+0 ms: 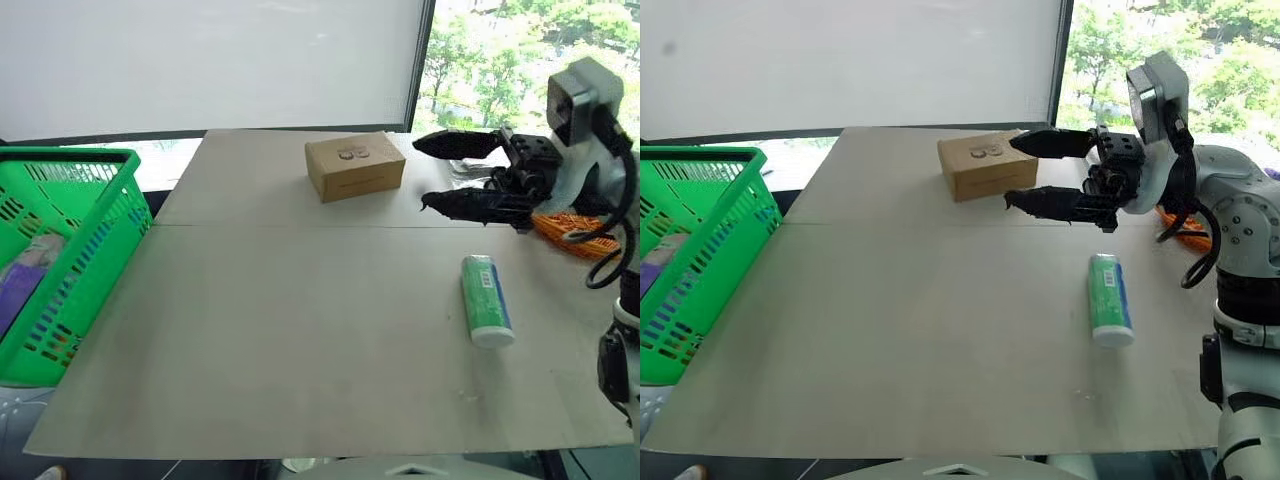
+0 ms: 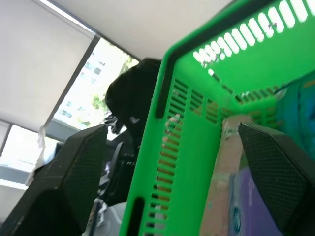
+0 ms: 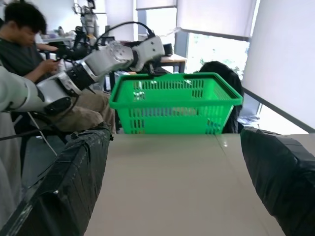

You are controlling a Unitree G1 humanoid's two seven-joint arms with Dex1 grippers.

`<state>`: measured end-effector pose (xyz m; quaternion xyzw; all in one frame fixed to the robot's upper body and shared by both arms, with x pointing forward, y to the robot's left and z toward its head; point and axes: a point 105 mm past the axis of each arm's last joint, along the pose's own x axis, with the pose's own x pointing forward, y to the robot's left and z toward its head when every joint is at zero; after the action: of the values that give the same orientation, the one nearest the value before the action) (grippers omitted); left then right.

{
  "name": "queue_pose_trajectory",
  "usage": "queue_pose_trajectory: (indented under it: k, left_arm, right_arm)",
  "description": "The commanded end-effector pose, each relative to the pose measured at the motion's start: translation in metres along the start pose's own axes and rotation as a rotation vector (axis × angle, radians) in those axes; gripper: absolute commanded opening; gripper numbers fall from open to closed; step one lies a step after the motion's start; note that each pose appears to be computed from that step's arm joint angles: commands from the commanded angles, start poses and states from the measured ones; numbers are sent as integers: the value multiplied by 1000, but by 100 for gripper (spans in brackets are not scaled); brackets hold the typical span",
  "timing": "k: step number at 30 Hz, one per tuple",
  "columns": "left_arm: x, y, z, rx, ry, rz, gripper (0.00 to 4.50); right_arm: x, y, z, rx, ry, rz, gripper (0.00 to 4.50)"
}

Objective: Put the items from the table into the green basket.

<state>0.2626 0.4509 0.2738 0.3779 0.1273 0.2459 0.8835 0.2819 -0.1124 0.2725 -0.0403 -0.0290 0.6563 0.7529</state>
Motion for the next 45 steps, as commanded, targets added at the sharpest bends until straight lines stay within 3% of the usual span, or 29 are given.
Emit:
queue_pose_trajectory:
  k: [1, 2, 5, 8, 10, 19, 25, 31, 36, 45]
  left_arm:
    - [-10, -21, 68, -261, -305, -180, 429]
    - [-14, -30, 81, -330, -363, -252, 429]
    - [-51, -81, 108, -314, -526, -615, 429]
    - [-97, -128, 102, -285, -542, -982, 429]
    - [-115, -143, 91, -240, -506, -1103, 429]
    - [-120, -161, 80, -193, -452, -1184, 429]
    - [-121, -163, 83, -185, -464, -1185, 429]
    - [-121, -168, 80, -175, -456, -1190, 429]
    - [-125, -168, 80, -175, -452, -1224, 429]
    - [-160, -166, 83, -221, -494, -1395, 429]
  right_arm:
    - [-16, -13, -41, -29, 223, -173, 450]
    - [-20, -13, -51, -24, 271, -195, 450]
    - [-30, 0, -81, 44, 399, -219, 450]
    - [-37, 3, -112, 107, 500, -381, 450]
    - [-46, 10, -132, 147, 594, -480, 450]
    - [-62, 36, -179, 388, 698, -915, 450]
    - [-80, 13, -177, 202, 727, -1168, 450]
    - [-89, 18, -199, 319, 726, -1232, 450]
    - [-97, 4, -199, 344, 673, -1277, 450]
    - [-95, -2, -195, 302, 650, -1244, 450]
